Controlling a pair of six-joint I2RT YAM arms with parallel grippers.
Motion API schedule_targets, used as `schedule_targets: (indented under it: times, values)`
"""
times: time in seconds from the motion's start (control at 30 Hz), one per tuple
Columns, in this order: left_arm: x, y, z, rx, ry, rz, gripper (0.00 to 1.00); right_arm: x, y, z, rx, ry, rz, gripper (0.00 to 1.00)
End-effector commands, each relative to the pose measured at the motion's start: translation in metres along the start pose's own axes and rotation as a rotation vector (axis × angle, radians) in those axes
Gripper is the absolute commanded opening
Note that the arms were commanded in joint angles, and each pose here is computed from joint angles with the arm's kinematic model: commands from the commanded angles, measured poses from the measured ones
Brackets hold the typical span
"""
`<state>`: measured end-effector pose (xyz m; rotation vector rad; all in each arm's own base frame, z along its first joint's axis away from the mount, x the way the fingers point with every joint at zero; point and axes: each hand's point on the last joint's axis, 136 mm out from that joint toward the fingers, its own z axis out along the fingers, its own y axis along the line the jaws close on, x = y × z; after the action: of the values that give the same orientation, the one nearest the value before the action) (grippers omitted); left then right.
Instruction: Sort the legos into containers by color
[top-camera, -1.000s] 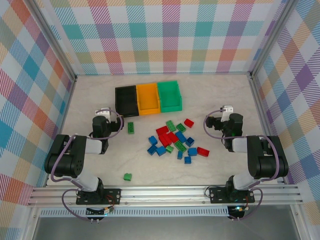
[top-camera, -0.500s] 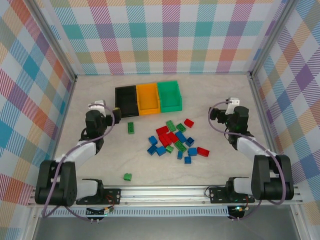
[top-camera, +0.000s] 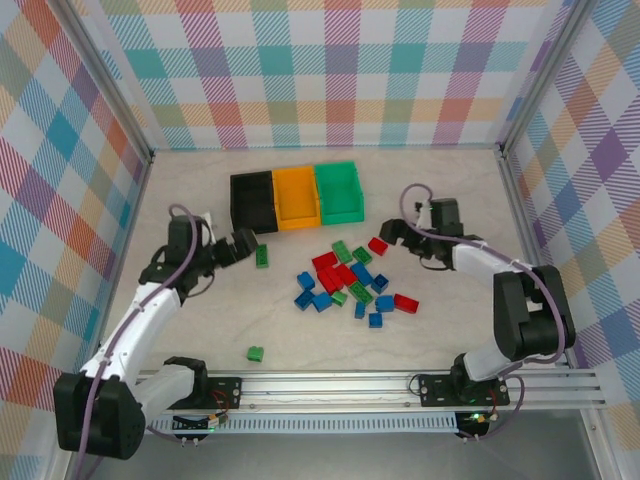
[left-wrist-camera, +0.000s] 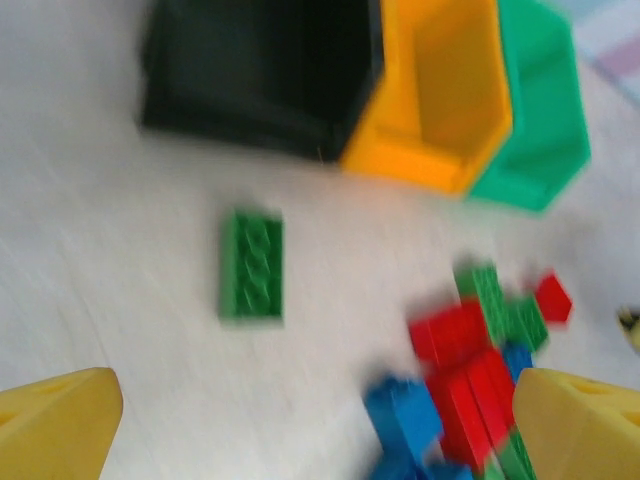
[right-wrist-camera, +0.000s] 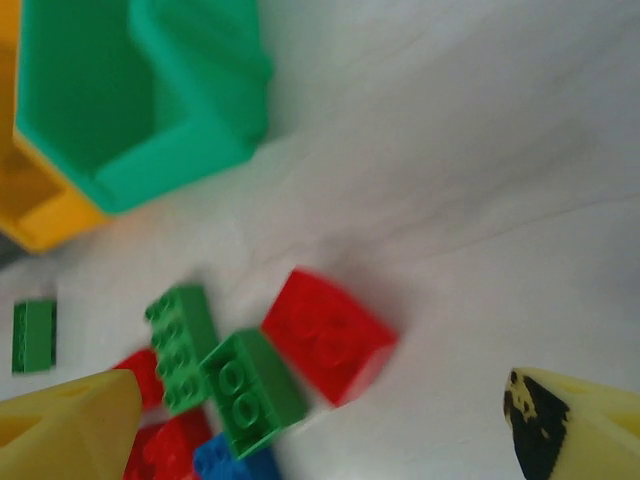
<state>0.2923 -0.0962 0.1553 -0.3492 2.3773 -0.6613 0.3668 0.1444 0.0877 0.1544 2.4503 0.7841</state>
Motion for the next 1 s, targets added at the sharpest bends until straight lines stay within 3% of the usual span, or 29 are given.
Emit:
schedule_targets:
  times: [0.0,0.23,0.37,0.53,0.67,0.77,0.97]
  values:
    - [0.062,-0.006,-0.008,-0.026,0.164,-0.043,1.00,0.000,0.009,-0.008,0.087,-0.064,-0.068,0.94]
    - [0.098,-0.019,0.005,-0.083,0.183,0.028,1.00,0.002,0.002,-0.003,0.141,-0.092,-0.069,0.94]
    - [0.107,-0.035,0.028,-0.120,0.264,0.088,0.98,0.004,0.002,0.002,0.133,-0.064,-0.048,0.95]
    - [0.124,-0.063,0.062,-0.279,0.395,0.320,0.95,0.005,0.005,0.007,0.120,-0.045,-0.036,0.95]
    - [0.132,-0.074,0.078,-0.516,0.432,0.569,0.95,0.005,0.004,0.009,0.123,-0.037,-0.036,0.95]
    - [0.139,-0.080,0.091,-0.631,0.456,0.680,0.95,0.005,0.004,0.009,0.124,-0.034,-0.033,0.95]
    - [0.151,-0.093,0.109,-0.579,0.466,0.676,0.93,0.006,0.003,0.009,0.130,-0.032,-0.035,0.95]
